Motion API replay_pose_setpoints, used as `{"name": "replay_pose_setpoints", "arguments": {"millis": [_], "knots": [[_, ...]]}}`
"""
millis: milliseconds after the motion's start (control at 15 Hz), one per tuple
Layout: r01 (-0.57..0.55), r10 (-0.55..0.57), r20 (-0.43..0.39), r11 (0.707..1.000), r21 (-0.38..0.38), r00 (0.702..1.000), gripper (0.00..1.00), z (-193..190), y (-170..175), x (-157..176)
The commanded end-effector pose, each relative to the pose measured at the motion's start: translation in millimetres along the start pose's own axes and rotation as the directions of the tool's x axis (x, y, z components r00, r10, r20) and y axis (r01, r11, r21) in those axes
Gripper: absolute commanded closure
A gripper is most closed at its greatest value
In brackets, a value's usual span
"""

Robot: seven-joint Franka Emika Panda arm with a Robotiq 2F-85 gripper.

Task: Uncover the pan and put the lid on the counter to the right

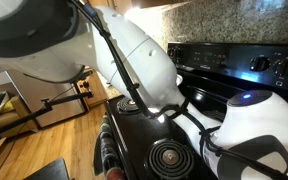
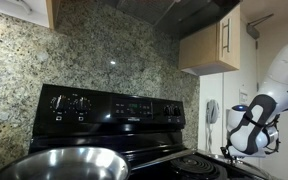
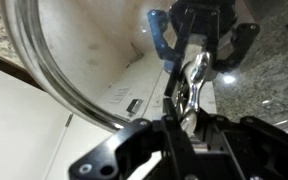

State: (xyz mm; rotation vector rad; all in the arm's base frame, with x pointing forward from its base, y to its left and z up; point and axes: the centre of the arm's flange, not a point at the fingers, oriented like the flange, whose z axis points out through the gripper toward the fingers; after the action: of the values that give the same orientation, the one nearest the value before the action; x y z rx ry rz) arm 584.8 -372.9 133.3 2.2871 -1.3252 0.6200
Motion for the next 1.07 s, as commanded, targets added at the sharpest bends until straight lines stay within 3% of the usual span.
{"name": "replay_pose_setpoints", "arguments": {"millis": [0, 467, 1000], "knots": [[-0.002, 0.002, -0.007, 1.0, 0.006, 1.0, 0.49, -9, 1, 4], [0.031, -0.03, -0.009, 0.997, 0.064, 0.999, 0.0, -21, -1, 8], [0.179, -0.157, -0.123, 0.965, 0.191, 0.98, 0.0, -86, -40, 12]]}}
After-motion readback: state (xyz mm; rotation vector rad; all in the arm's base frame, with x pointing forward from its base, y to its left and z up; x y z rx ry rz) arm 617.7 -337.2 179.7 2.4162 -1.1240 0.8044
